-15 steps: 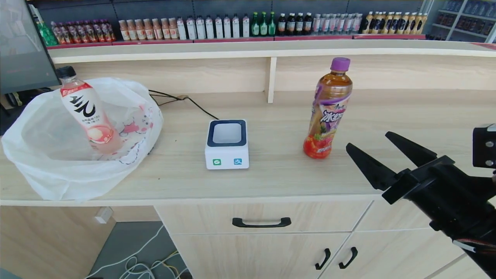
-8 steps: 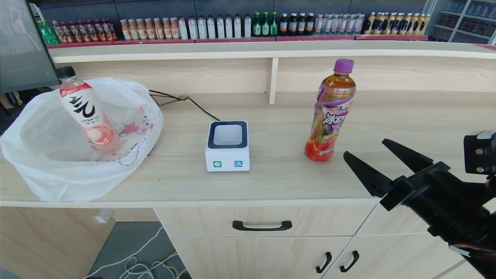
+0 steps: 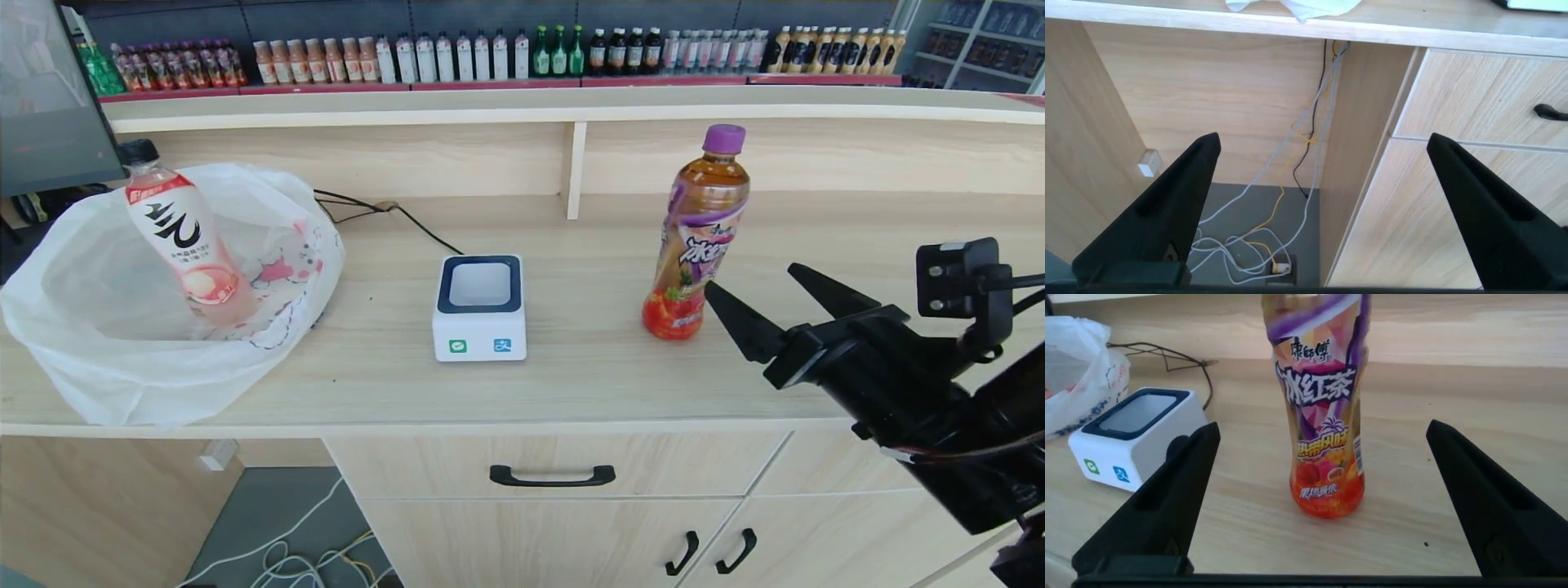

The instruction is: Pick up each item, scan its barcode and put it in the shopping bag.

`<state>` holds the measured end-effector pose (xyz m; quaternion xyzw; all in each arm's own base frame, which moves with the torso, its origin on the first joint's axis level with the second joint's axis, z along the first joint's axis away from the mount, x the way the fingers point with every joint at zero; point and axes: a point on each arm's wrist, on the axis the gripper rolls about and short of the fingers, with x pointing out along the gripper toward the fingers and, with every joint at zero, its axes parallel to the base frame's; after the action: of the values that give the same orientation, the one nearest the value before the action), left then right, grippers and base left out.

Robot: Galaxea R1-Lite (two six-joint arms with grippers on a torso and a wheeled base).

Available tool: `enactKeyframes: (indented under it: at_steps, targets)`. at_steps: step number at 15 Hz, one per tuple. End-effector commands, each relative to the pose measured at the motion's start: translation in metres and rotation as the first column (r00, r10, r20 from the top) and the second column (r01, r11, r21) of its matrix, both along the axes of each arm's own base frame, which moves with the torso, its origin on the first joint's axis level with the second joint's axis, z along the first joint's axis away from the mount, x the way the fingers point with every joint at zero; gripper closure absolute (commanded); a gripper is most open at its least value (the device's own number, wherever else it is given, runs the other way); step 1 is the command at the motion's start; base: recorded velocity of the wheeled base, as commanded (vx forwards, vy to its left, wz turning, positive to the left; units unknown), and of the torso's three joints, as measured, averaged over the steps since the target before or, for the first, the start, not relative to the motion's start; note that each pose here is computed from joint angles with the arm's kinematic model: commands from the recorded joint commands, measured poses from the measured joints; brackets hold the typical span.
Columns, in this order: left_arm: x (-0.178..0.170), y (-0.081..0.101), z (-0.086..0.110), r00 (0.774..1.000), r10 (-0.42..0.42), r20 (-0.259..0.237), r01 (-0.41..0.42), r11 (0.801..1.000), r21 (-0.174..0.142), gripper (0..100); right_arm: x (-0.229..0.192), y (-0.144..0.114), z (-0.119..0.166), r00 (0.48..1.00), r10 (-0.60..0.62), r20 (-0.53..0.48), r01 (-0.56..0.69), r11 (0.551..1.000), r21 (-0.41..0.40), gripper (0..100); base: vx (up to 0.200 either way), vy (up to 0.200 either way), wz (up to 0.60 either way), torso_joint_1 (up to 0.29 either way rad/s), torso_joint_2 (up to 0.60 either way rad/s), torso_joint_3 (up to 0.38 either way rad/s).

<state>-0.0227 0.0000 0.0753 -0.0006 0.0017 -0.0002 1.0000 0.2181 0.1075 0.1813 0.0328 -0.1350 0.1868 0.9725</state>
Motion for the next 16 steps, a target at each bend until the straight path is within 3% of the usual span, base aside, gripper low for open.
enactKeyframes:
  at_steps: [1, 16]
  targets:
    - [0.0, 0.0, 0.0, 1.0, 0.0, 0.0, 0.0, 1.0, 0.0, 0, 0.024, 0.007, -0.008, 1.0, -0.017, -0.015, 0.017, 1.0, -0.012, 0, 0.0, 0.0, 0.0, 0.0, 0.0, 0.0]
    - [0.0, 0.0, 0.0, 1.0, 0.002, 0.0, -0.002, 1.0, 0.0, 0, 0.09, 0.034, -0.014, 0.999, -0.035, 0.037, 0.035, 0.999, 0.017, 0, 0.0, 0.0, 0.0, 0.0, 0.0, 0.0]
